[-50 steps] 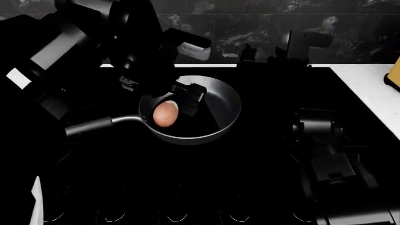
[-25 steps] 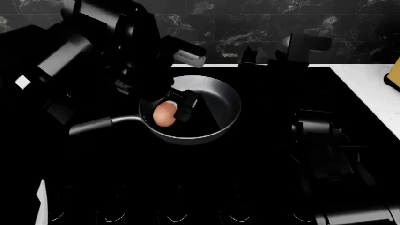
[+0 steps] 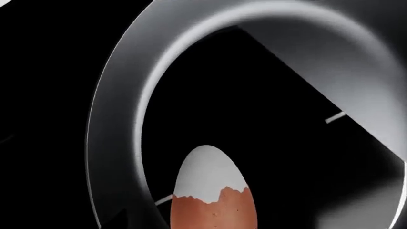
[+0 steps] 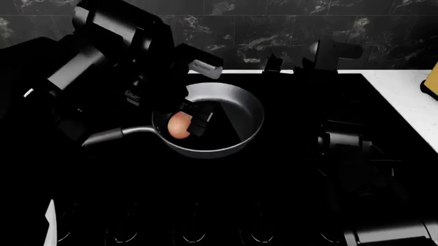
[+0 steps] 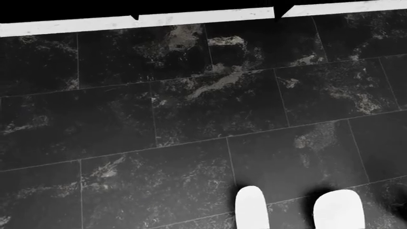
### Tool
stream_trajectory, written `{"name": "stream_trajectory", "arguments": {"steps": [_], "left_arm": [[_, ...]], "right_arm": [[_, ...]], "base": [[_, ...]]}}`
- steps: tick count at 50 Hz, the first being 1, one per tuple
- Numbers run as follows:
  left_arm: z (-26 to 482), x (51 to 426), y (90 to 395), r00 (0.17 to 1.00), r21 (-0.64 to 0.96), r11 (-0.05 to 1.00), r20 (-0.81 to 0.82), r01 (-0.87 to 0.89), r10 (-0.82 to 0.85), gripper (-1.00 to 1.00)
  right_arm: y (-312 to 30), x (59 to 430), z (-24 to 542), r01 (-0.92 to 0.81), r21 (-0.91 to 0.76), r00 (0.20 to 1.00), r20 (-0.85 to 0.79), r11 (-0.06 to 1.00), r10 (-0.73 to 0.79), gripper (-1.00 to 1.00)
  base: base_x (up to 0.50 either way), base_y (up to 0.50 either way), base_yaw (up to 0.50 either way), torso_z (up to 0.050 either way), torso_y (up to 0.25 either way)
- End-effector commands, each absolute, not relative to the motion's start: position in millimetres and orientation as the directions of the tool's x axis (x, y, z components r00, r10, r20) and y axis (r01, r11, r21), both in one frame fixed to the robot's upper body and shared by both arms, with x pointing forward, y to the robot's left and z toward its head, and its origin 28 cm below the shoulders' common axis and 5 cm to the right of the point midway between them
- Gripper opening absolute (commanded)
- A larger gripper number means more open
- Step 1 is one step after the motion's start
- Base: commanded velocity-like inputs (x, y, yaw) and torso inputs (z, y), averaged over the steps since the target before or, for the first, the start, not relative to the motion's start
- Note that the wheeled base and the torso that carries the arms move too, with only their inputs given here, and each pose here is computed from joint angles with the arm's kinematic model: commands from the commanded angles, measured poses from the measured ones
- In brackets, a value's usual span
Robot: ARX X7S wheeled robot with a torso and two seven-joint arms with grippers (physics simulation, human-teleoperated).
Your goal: Pick the egg from the pan and place it in the bowl.
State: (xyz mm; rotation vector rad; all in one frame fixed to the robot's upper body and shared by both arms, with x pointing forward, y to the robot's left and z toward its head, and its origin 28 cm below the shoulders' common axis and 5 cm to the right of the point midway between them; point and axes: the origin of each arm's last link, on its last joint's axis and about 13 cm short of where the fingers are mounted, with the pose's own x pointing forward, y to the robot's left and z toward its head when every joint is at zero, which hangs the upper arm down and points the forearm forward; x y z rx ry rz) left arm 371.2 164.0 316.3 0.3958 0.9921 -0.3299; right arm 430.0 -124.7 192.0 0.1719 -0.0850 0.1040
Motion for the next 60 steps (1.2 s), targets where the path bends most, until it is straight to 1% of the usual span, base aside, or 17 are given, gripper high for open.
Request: {"name": "stream_trajectory", "arguments": {"steps": [1, 8, 28, 29, 51, 60], "left_arm": [[311, 375, 168, 0.517, 0.167, 0.888, -0.851, 0.429, -0.09, 1.0], [306, 377, 165, 0.529, 0.142, 0.889, -0.84, 0.435, -0.124, 1.0], [297, 378, 162, 0.514, 0.118, 0.882, -0.844, 0.457, -0.153, 1.0], [297, 378, 162, 0.515, 0.122, 0.879, -0.843, 0.461, -0.153, -1.0], [305, 378, 162, 0.536, 0.141, 0.877, -0.831, 0.46, -0.148, -1.0], [320, 378, 160, 0.581, 0.139, 0.882, -0.796, 0.45, -0.171, -1.0]], "right_arm": [[-125, 431, 189, -0.105, 0.168, 0.992, 0.085, 0.98, 0.092, 1.0], [-125, 432, 187, -0.104, 0.17, 0.993, 0.078, 0.98, 0.091, 1.0], [-126, 432, 185, -0.101, 0.176, 0.994, 0.068, 0.979, 0.09, 1.0], [-126, 432, 185, -0.102, 0.176, 0.994, 0.068, 0.979, 0.091, 1.0], [-125, 432, 184, -0.107, 0.178, 0.993, 0.067, 0.978, 0.096, 1.0], [-125, 432, 185, -0.108, 0.179, 0.993, 0.07, 0.978, 0.097, 1.0]], "base": [[0.0, 0.0, 0.0, 0.0, 0.0], [0.0, 0.0, 0.0, 0.0, 0.0], [0.0, 0.0, 0.0, 0.0, 0.0], [0.0, 0.0, 0.0, 0.0, 0.0], [0.0, 0.0, 0.0, 0.0, 0.0], [0.0, 0.0, 0.0, 0.0, 0.0]]}}
